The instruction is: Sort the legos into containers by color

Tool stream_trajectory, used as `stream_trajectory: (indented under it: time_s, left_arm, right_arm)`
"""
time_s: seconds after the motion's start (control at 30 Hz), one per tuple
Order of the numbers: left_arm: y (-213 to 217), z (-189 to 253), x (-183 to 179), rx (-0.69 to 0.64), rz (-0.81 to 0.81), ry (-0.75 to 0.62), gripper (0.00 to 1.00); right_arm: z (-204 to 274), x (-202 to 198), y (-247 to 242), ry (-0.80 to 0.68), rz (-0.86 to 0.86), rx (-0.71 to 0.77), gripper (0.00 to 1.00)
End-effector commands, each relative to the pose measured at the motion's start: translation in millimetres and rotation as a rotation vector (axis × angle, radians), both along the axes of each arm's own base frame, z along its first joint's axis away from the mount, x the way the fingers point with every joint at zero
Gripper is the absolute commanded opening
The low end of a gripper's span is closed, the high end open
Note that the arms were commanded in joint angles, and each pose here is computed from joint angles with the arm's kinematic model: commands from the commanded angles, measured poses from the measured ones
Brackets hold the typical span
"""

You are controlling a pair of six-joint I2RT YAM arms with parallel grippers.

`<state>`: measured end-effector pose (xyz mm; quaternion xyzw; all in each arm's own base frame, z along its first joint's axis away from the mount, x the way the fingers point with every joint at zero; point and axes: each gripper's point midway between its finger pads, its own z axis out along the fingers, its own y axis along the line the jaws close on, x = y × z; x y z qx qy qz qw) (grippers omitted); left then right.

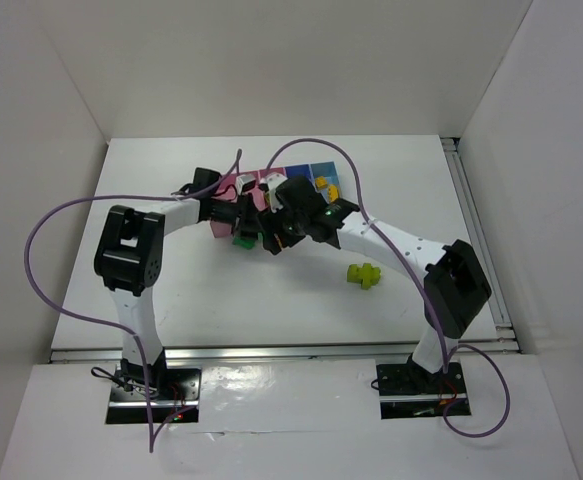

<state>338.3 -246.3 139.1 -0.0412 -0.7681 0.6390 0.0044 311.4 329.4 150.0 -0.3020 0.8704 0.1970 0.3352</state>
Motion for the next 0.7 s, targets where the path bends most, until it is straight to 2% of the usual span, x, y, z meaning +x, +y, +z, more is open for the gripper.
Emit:
stream_trajectory:
  time_s: [0.0, 0.27, 0.4, 0.47, 0.5, 0.53, 0.57, 0.67]
  left_arm:
    - [18.2, 17.5, 21.1, 0.019, 0.082, -0.095, 0.0]
    - [30.2, 18.4, 39.5, 0.137, 0.181, -0.125, 0.0]
    - [39.4, 14.2, 50.5, 0.23, 0.243, -0.129, 0.0]
    - [52.6, 18.4, 71.1, 0.338, 0.34, -0.174, 0.0]
    - [59.3, 13.9, 72.8, 0.407, 0.367, -0.148, 0.0]
    - [78.4, 11.7, 95.6, 0.553, 0.471, -0.193, 0.0]
    - [90.9, 6.9, 100.2, 0.642, 0.518, -0.181, 0.0]
    - [111.9, 8.0, 115.6, 0.778, 0.646, -0.188, 0.0]
  right_arm:
    - [28.0, 1.8, -6.5, -0.069, -0.045, 0.036, 0.51]
    - [27.2, 4.3, -5.2, -0.061, -0.065, 0.04, 0.49]
    - [18.0, 15.8, -15.0, -0.088, -0.128, -0.015, 0.49]
    - [20.6, 29.3, -23.6, -0.096, -0.187, -0.038, 0.49]
    - [15.4, 44.1, -34.3, -0.096, -0.253, -0.054, 0.49]
    - [23.1, 54.6, -38.3, -0.103, -0.295, -0.048, 0.49]
    - [24.4, 62.7, -44.2, -0.1, -0.333, -0.05, 0.49]
    - [33.7, 88.0, -67.5, -0.122, -0.481, -0.05, 0.49]
